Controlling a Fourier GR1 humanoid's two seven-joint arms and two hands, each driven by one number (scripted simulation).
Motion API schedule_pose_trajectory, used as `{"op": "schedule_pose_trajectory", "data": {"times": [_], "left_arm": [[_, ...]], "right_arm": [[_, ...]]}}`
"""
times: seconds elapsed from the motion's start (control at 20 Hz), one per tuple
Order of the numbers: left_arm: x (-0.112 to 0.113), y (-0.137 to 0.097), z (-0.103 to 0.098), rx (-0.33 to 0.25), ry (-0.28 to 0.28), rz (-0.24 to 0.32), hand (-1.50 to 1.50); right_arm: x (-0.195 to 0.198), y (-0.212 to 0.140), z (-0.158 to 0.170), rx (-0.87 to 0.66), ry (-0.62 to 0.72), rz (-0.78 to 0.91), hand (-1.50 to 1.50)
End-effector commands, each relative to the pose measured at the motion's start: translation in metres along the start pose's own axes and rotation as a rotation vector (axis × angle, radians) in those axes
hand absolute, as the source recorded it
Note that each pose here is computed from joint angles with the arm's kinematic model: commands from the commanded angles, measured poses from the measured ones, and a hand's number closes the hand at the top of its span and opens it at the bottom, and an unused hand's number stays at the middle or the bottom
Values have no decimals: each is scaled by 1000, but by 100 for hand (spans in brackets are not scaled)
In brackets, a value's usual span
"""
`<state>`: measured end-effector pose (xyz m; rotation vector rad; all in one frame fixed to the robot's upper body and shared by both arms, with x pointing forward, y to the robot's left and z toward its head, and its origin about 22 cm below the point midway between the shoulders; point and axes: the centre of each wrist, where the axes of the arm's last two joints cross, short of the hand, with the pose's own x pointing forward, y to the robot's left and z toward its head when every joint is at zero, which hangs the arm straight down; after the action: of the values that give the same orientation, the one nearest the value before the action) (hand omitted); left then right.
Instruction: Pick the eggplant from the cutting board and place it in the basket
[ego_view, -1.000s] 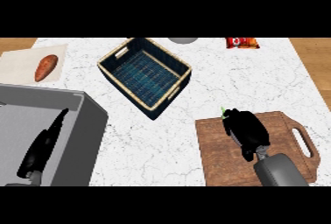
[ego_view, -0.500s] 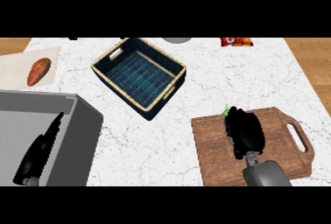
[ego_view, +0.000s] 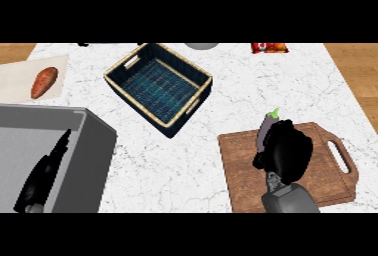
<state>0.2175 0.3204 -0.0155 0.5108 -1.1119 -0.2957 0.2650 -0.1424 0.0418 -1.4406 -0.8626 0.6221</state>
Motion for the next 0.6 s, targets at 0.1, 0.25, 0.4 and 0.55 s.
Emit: {"op": "schedule_pose_trajectory", "data": {"times": [0.1,0.25,0.4,0.55], "left_arm": [[11,2,-8,-10,-15,-11,0],[14,-2,-9,-14,-27,-14,0],[16,-6,-10,-33,-28,-9,0],[21,-2,-14,-32,-37,-14,0]], "right_arm": [[47,-61,35,-261,142,-99,150],[57,-84,52,-340,119,-110,150],[67,-102,61,-397,122,-120,150],[70,-120,73,-427,95,-138,150]]}}
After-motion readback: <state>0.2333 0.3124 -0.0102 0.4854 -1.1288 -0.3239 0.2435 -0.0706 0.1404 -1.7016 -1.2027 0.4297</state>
